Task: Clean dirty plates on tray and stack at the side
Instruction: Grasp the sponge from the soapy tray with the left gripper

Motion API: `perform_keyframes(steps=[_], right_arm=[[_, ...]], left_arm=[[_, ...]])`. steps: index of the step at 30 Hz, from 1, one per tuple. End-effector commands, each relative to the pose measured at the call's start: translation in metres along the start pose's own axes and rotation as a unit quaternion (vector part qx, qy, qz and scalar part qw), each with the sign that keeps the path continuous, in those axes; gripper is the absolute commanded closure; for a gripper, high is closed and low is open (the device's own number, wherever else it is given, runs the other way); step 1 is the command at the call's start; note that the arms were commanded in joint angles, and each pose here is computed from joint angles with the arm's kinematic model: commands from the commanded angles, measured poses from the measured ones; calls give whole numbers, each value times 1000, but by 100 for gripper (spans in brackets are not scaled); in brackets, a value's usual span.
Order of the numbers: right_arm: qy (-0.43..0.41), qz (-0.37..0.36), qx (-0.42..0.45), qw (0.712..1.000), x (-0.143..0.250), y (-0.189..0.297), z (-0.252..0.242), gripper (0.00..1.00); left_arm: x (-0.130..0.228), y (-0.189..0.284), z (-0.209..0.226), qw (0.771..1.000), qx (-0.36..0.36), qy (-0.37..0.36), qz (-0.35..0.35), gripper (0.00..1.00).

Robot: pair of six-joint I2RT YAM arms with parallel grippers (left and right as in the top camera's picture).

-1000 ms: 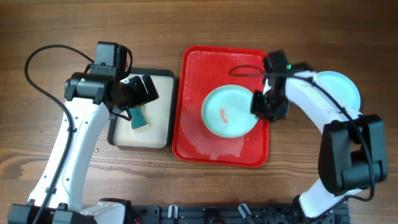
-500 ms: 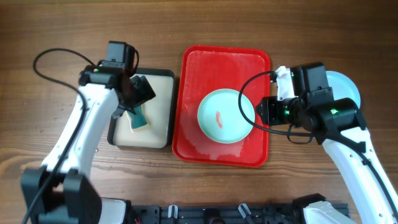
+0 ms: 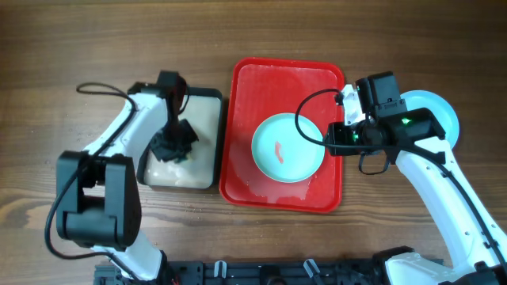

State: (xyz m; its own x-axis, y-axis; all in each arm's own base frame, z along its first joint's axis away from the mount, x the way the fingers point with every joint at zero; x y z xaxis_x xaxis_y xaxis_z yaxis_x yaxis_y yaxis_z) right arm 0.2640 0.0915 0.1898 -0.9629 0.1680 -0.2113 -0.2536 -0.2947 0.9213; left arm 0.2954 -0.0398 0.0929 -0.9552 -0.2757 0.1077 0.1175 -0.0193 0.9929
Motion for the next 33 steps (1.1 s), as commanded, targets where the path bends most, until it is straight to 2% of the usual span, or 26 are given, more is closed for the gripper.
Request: perform_keyframes(steps=[1, 2, 3, 6, 7, 8, 10, 12, 16, 17, 19, 21, 22, 28, 29, 30, 33], right_arm=[[0, -8, 4, 1000, -4, 3, 1, 59], [0, -9, 4, 1000, -4, 3, 1, 59], [0, -8, 4, 1000, -4, 3, 1, 59], [-1, -9, 4, 1000, -4, 3, 1, 59], [-1, -9, 3, 1000, -4, 3, 1, 59], [-2, -9, 3, 1000, -4, 3, 2, 59], [-4, -9, 3, 1000, -4, 3, 1, 59], [-13, -9, 3, 1000, -4, 3, 1, 60], [-13, -7, 4, 1000, -3, 3, 1, 59], [-13, -7, 5, 1000, -3, 3, 1, 59], [-19, -10, 10, 1000, -4, 3, 0, 52], [-78, -27, 46, 995, -7, 3, -9, 47], [-91, -33, 56, 994, -8, 4, -12, 46], [-88, -41, 65, 993, -10, 4, -14, 43], [-88, -44, 64, 993, -12, 2, -13, 43], [-88, -43, 64, 993, -14, -1, -13, 43], [-92, -21, 76, 993, -15, -16, -17, 43]], left_arm=[[-20, 34, 14, 995, -42, -3, -87, 78], [-23, 31, 18, 993, -65, -1, -98, 75], [-26, 25, 18, 992, -67, 0, -105, 66], [-30, -1, 12, 991, -36, 2, -129, 62], [-30, -10, 7, 990, -14, -3, -137, 67], [-29, -22, -7, 989, 43, -41, -138, 76], [-23, -31, -20, 982, 94, -93, -136, 76], [-22, -32, -15, 984, 71, -94, -135, 96], [-27, -11, -9, 987, 59, -84, -126, 96], [-29, 0, -9, 987, 58, -83, -124, 93], [-29, 32, -9, 989, 56, -83, -112, 51], [-23, 35, -7, 991, 52, -84, -92, 39], [-19, 31, -6, 992, 48, -84, -80, 40], [16, -27, -6, 993, 45, -101, -32, 68], [23, -40, -10, 992, 60, -108, -30, 79], [25, -43, -11, 992, 59, -111, -32, 96], [17, -36, -7, 992, 52, -103, -42, 96]])
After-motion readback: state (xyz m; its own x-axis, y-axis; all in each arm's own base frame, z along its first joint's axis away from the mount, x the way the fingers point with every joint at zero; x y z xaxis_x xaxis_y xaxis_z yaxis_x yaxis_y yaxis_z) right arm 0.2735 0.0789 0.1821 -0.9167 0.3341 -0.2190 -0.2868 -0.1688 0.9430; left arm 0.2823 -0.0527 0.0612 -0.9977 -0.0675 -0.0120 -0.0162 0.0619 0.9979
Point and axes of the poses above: each gripper's point midway between its finger pads, its own y axis back along the fingers, its own z axis along the line the jaws close on, x = y × z, the point moved 6 cm from there along y, back along the fingers, and after that the axes turned 15 degrees about -y, right-handed, at the moved point
